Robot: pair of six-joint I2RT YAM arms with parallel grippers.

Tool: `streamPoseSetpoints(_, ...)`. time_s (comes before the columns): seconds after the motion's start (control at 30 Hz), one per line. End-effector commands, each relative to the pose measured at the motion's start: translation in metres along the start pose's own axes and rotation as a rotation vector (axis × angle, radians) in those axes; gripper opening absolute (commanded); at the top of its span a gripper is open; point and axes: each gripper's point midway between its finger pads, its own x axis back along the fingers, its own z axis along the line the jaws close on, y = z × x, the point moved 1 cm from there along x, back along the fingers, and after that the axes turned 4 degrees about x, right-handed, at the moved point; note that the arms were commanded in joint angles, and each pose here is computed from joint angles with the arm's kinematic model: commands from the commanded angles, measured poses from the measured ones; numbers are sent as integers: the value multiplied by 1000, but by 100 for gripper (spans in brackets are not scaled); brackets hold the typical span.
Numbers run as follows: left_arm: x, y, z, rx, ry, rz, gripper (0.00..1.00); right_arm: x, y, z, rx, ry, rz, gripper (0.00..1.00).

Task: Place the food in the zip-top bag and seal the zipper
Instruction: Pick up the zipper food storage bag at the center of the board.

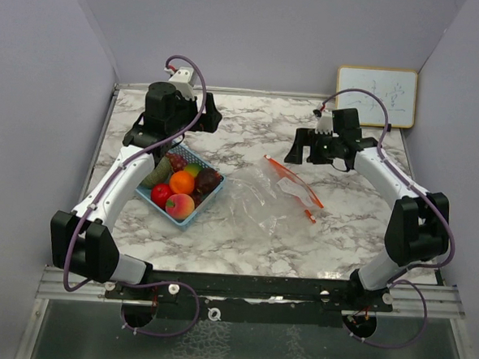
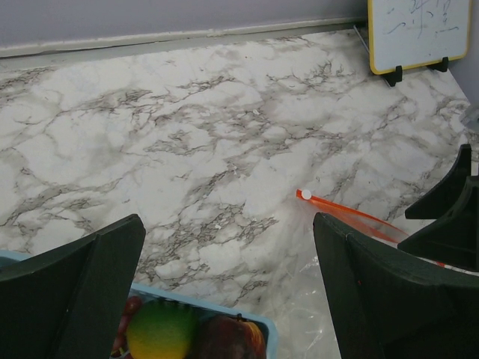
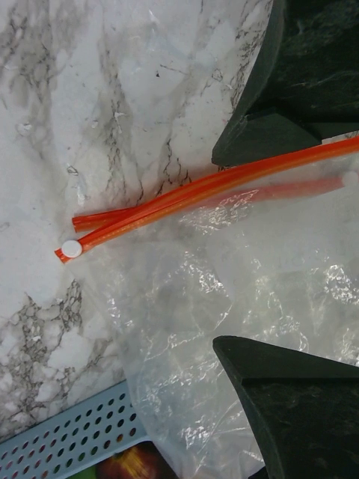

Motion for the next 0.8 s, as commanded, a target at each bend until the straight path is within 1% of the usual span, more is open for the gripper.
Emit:
streamPoseSetpoints(0.0,2,3,-12,-8,-69,-4,98,-5,-18,-1,17,26,0,98)
streamPoseSetpoints(0.2,-3,-4,-12,-5,-82,16,98,-18,-25,-4,22,66,-3,98)
streamPoseSetpoints(0.37,-5,-12,-10,2,-82,38,98,-26,-42,6,-6,177,41,98)
streamPoseSetpoints(0.5,-4,-18,-9,7,-80,55,97,-29,-55,7,-25,199,62,97)
streamPoseSetpoints(0.67,-3,-18,-10,7,-83,56,97,-28,-52,14,-15,243,55,88)
streamPoseSetpoints(0.73,-3,-17,-11,9,-85,56,97,-27,-49,15,-7,243,50,76)
streamPoseSetpoints(0.77,-3,-16,-12,13,-88,56,97,-26,-47,15,-1,240,47,66)
